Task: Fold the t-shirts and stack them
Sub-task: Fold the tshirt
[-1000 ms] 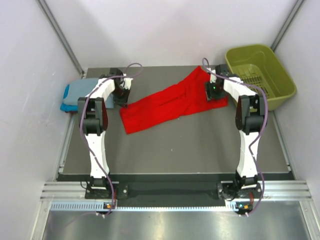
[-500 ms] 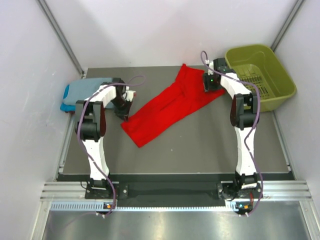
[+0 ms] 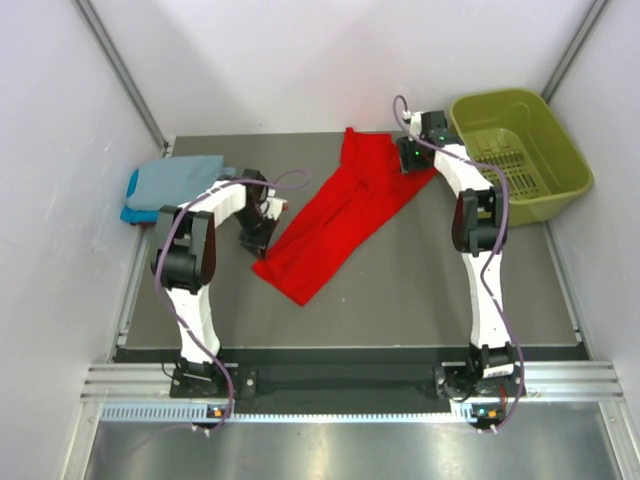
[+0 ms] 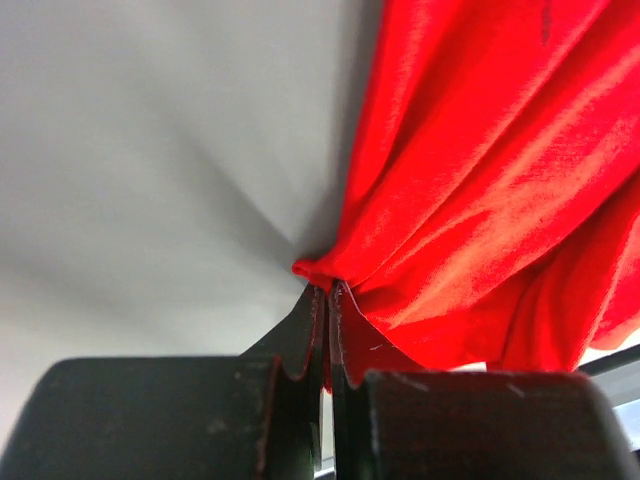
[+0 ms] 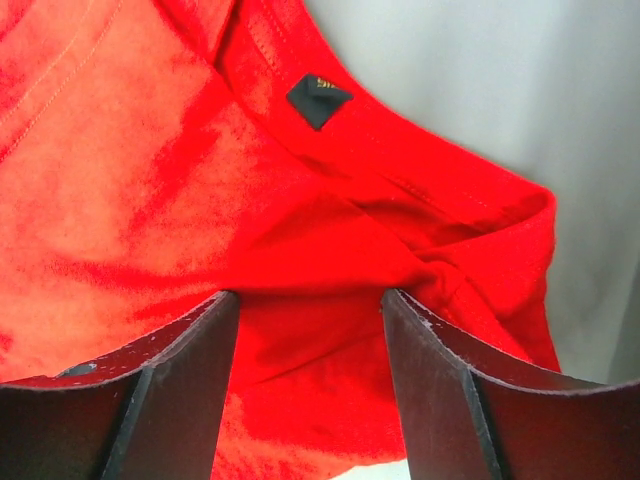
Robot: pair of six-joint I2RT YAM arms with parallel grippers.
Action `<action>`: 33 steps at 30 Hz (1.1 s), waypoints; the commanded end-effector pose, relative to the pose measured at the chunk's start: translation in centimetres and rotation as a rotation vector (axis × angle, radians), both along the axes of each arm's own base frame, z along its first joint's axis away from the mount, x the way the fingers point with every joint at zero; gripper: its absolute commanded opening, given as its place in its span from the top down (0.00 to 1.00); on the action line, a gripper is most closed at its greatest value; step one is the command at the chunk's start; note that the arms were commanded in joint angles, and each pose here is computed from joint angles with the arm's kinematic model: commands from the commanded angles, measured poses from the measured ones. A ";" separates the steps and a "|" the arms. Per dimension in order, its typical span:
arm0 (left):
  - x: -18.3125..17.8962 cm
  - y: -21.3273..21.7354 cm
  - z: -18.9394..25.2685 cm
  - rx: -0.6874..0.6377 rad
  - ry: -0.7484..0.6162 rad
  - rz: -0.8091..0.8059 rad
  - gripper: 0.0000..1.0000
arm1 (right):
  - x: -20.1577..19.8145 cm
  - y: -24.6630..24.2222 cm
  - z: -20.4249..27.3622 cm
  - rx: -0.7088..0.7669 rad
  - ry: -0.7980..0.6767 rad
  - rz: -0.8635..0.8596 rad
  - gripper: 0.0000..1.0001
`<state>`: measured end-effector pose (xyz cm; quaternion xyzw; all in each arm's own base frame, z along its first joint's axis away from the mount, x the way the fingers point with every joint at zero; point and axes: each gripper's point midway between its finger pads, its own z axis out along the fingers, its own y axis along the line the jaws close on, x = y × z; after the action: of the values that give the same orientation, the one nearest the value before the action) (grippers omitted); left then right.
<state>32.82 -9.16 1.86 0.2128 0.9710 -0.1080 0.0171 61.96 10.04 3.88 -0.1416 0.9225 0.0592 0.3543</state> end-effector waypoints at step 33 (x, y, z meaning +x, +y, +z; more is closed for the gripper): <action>3.1 -8.5 9.9 -0.226 -0.137 -0.180 1.00 | 0.7 2.2 7.1 0.000 -0.178 0.035 0.37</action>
<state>37.71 -16.83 11.50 0.2949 0.9312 -0.1695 0.1307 62.69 11.45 9.05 -0.1715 0.8907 0.0445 0.4187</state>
